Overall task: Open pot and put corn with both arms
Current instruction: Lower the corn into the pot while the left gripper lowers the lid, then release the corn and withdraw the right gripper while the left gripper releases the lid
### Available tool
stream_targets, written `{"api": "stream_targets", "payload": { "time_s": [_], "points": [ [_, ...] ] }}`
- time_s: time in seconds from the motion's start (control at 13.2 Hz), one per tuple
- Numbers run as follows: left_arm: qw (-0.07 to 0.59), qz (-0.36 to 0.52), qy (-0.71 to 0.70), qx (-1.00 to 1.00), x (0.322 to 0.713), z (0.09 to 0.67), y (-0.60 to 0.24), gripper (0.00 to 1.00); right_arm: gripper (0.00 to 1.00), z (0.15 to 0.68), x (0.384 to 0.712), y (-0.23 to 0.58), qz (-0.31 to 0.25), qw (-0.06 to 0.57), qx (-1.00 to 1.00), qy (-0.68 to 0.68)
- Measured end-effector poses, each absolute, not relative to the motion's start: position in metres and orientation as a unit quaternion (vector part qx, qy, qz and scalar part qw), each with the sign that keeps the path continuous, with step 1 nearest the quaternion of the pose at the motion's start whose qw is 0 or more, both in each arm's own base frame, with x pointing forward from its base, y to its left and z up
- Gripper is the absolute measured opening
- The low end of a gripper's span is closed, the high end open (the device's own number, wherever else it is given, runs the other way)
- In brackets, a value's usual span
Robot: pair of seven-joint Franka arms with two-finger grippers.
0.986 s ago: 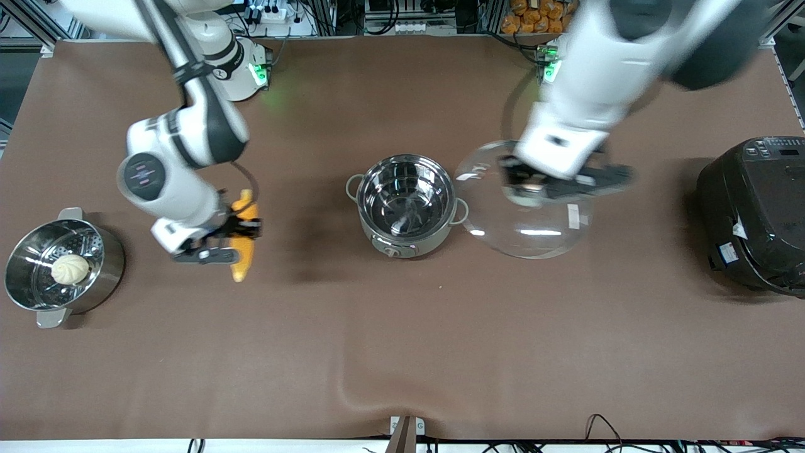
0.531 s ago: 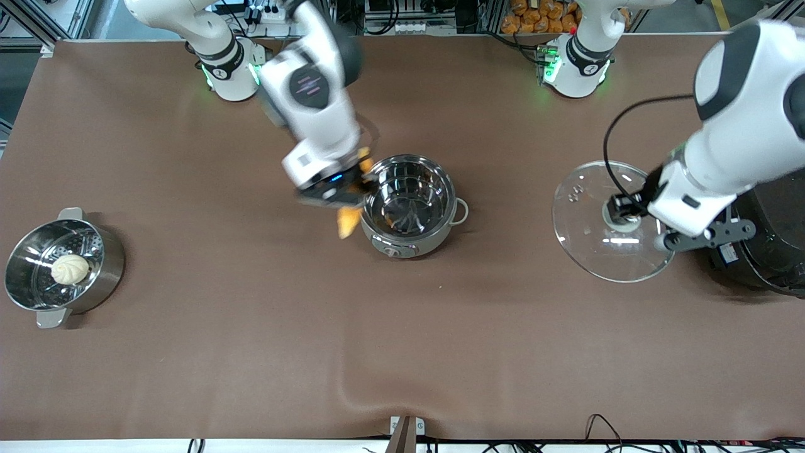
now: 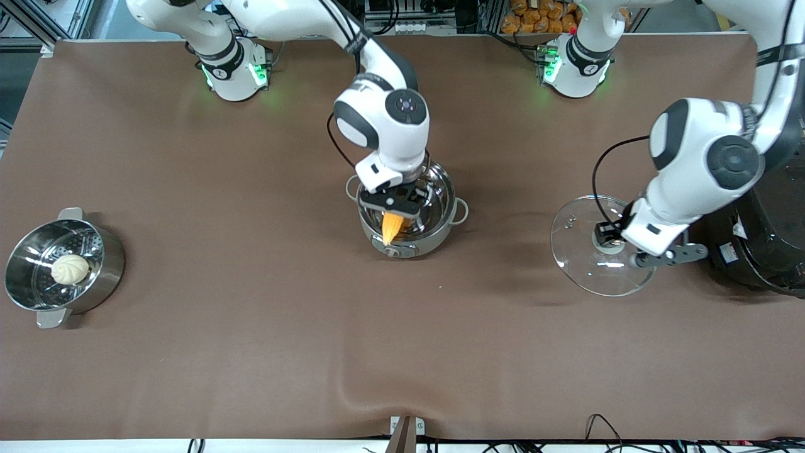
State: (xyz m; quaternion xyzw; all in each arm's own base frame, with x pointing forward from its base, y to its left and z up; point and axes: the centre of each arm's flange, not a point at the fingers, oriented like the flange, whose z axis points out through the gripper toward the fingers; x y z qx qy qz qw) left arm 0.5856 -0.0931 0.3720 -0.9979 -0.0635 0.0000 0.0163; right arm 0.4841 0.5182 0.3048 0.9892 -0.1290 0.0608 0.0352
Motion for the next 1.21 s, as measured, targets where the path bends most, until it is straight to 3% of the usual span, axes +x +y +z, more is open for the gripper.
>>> {"api": "stream_targets", "payload": {
  "time_s": [0.15,0.46,0.53,0.83,1.21],
  "points": [
    [0.013,-0.008,-0.067,-0.998,0.571,0.342,-0.085,0.5,0.5,0.309,0.488,0.52,0.066,0.032,0.989,-0.129],
    [0.016,0.011,-0.063,-0.998,0.541,0.297,-0.082,0.5,0.95,0.335,0.496,0.518,0.075,0.023,0.988,-0.136],
    [0.017,0.018,-0.062,-0.998,0.535,0.289,-0.082,0.5,1.0,0.344,0.498,0.515,0.075,0.027,0.987,-0.137],
    [0.021,0.038,-0.06,-0.997,0.515,0.266,-0.08,0.5,1.0,0.407,0.52,0.457,0.037,0.062,0.991,-0.113],
    [0.02,0.043,-0.059,-0.997,0.51,0.257,-0.081,0.5,1.0,0.482,0.593,0.296,0.002,0.009,0.997,-0.074]
  ]
}}
